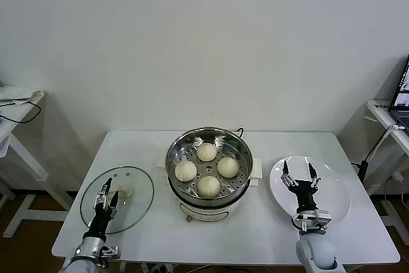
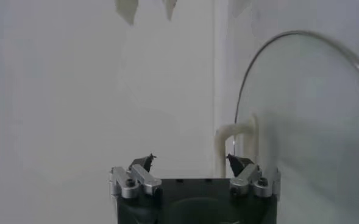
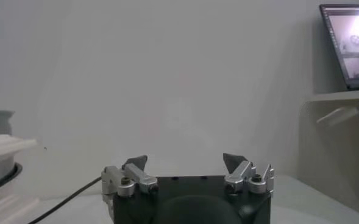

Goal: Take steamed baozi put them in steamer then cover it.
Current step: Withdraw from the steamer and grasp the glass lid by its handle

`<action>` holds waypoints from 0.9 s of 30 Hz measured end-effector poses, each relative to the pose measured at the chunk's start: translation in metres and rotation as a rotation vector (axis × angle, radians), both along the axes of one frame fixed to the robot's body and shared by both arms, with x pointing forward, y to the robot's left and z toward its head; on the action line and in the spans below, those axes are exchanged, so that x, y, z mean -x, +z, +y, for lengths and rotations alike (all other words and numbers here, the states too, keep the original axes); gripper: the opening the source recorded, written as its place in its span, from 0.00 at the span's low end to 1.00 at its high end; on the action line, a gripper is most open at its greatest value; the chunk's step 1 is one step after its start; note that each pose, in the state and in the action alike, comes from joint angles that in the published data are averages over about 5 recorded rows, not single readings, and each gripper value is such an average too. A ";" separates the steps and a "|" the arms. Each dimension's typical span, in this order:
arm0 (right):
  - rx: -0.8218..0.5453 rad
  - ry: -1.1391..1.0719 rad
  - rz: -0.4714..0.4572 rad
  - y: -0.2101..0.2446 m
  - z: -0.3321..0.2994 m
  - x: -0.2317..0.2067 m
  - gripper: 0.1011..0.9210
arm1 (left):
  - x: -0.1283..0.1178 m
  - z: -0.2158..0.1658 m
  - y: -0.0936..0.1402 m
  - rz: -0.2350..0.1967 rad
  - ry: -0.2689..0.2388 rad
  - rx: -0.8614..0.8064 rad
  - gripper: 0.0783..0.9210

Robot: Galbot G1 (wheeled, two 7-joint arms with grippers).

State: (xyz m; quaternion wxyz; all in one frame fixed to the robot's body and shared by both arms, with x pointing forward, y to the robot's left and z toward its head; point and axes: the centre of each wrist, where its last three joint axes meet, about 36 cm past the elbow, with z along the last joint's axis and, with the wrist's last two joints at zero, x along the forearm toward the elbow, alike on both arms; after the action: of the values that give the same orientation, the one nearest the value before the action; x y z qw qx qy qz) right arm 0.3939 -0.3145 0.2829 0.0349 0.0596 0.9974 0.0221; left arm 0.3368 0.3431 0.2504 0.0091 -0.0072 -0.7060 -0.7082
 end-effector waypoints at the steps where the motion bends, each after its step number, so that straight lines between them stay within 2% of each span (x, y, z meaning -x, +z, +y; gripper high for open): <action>1: 0.001 0.001 0.000 0.000 0.000 0.000 0.88 | -0.001 -0.001 0.000 -0.001 0.002 0.001 0.88; 11: 0.011 0.005 -0.002 -0.002 -0.002 0.002 0.88 | -0.016 -0.006 -0.001 -0.005 0.018 0.005 0.88; 19: 0.015 0.008 -0.009 0.001 -0.002 0.001 0.88 | -0.024 -0.007 -0.003 0.013 0.029 0.002 0.88; 22: 0.016 0.008 -0.009 0.001 -0.001 0.001 0.88 | -0.026 -0.007 -0.005 0.020 0.033 0.001 0.82; 27: 0.017 0.010 -0.011 0.001 -0.001 0.002 0.88 | -0.027 -0.006 -0.007 0.033 0.044 0.002 0.62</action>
State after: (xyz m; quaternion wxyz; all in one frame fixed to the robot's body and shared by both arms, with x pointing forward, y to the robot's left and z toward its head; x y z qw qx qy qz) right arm 0.3923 -0.3151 0.2839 0.0409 0.0543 0.9976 0.0144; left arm 0.3640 0.3374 0.2432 0.0364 -0.0036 -0.7065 -0.7067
